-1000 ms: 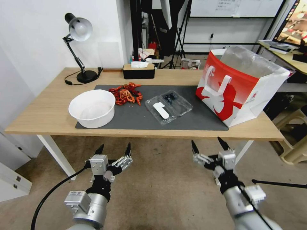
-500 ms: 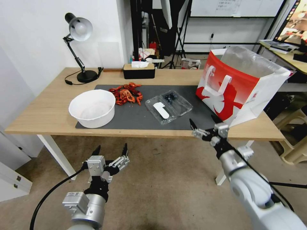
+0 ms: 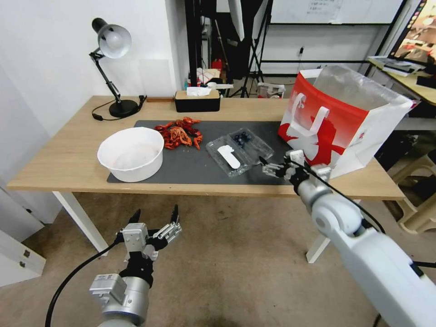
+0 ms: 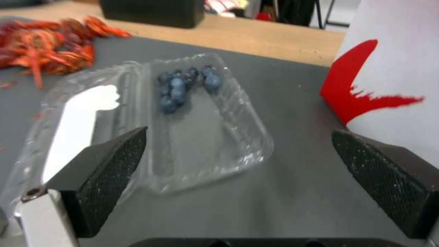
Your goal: Close the takeout container lid, then place the container into the takeout bag.
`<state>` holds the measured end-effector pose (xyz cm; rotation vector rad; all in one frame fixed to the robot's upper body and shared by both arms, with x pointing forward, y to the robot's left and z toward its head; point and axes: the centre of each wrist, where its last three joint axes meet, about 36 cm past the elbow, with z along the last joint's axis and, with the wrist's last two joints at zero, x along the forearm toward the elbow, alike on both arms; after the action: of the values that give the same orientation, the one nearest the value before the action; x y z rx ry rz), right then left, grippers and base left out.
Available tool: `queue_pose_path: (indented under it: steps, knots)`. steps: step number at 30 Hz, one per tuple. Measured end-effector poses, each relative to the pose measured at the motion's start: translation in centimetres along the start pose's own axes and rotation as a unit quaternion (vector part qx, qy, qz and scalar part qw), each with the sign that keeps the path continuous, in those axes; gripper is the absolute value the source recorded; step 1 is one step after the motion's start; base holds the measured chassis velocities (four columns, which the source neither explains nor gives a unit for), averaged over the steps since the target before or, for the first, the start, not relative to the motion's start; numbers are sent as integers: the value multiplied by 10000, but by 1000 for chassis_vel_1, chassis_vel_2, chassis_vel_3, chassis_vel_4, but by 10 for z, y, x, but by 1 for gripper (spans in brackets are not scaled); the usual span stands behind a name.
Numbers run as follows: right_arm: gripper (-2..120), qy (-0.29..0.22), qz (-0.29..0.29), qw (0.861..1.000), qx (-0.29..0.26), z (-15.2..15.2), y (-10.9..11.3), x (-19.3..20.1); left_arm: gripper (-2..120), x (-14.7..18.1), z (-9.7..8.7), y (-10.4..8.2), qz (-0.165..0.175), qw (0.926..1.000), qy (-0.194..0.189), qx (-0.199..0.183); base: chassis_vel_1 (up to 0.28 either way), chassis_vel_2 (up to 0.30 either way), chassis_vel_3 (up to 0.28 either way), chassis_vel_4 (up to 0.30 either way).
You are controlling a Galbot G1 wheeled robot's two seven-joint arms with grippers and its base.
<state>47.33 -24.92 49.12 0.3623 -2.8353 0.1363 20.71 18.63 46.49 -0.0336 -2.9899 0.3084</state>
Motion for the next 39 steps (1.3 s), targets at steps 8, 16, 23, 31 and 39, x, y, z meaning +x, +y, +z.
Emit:
queue_pose_path:
  steps: [8, 16, 23, 31, 39]
  knots:
    - [100, 903, 484, 9943, 302, -53, 6, -43, 100, 1, 4, 0, -62, 10000, 39, 8, 0, 0, 0, 0]
    - [100, 1217, 556, 9906, 296, -49, 13, -71, 100, 1, 6, 0, -84, 10000, 51, 9, 0, 0, 0, 0]
    - [100, 1321, 638, 9888, 276, -44, 13, -89, 100, 1, 8, 0, -88, 9999, 72, 1, 0, 0, 0, 0]
    - [100, 1346, 736, 9877, 294, -43, 8, -100, 100, -1, 9, 1, -78, 9999, 73, -25, 0, 0, 0, 0]
    - [100, 1369, 747, 9872, 320, -44, 0, -102, 100, -2, 10, 2, -65, 10000, 54, -33, 0, 0, 0, 0]
